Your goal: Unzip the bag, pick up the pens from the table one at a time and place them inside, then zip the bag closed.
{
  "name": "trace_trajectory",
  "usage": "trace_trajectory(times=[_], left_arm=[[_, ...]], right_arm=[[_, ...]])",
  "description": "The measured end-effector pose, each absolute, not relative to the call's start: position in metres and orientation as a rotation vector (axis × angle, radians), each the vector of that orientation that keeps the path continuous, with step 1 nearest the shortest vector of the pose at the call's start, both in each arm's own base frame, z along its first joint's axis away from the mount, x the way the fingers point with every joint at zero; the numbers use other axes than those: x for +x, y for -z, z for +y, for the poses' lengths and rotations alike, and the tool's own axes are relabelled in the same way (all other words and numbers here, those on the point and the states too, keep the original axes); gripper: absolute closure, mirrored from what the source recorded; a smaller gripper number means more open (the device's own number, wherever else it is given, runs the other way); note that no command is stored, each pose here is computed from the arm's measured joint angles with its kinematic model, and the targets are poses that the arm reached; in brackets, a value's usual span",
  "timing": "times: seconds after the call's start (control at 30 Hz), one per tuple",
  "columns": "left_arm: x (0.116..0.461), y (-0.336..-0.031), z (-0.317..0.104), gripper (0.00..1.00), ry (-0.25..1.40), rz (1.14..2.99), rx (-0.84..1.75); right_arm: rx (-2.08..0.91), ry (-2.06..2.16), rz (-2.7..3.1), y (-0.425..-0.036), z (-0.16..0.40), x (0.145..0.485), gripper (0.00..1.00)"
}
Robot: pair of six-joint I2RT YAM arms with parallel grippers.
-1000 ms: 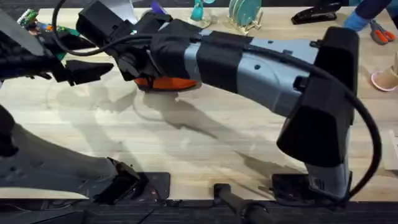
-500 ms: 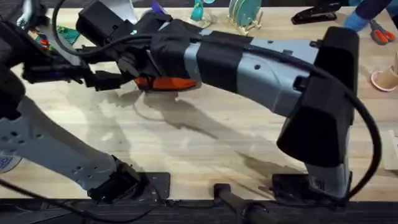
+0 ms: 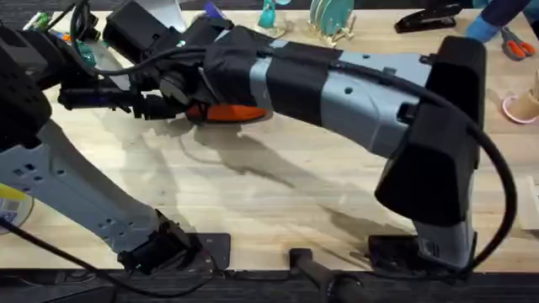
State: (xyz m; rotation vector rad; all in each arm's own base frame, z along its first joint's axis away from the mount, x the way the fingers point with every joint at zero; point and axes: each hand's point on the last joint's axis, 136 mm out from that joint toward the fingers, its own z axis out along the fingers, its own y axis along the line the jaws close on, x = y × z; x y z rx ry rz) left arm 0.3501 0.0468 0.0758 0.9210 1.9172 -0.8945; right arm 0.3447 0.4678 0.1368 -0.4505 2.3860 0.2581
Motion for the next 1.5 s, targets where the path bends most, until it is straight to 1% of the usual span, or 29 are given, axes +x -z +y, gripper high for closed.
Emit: trace_trajectory(times=[0.07,0.2,0.23,0.3,0.37,1.0,1.27,1.5], left_arm=[[0.350,-0.076,0.047,0.438,0.894,1.917,0.921],[0.349,-0.076,0.046,0.768,0.904,1.920,0.919],[0.349,-0.076,0.046,0.830,0.903,1.919,0.919],[0.349,-0.077,0.045,0.898,0.905,1.917,0.916],[0.349,-0.077,0.045,0.946,0.907,1.917,0.914],[0.350,-0.077,0.046,0.956,0.904,1.915,0.915],[0.350,-0.077,0.045,0.956,0.904,1.915,0.915],[0.350,-0.077,0.045,0.958,0.904,1.914,0.916]], right_arm=[[-0.450,-0.258,2.386,-0.137,0.468,0.345,0.971],[-0.449,-0.259,2.385,-0.137,0.468,0.345,0.971],[-0.449,-0.259,2.385,-0.137,0.468,0.345,0.971],[-0.448,-0.258,2.385,-0.137,0.468,0.345,0.971],[-0.449,-0.258,2.385,-0.137,0.468,0.345,0.971],[-0.466,-0.200,2.429,-0.129,0.455,0.342,0.971],[-0.460,-0.167,2.452,-0.126,0.444,0.347,0.971],[-0.523,-0.128,2.453,-0.124,0.436,0.353,0.971]])
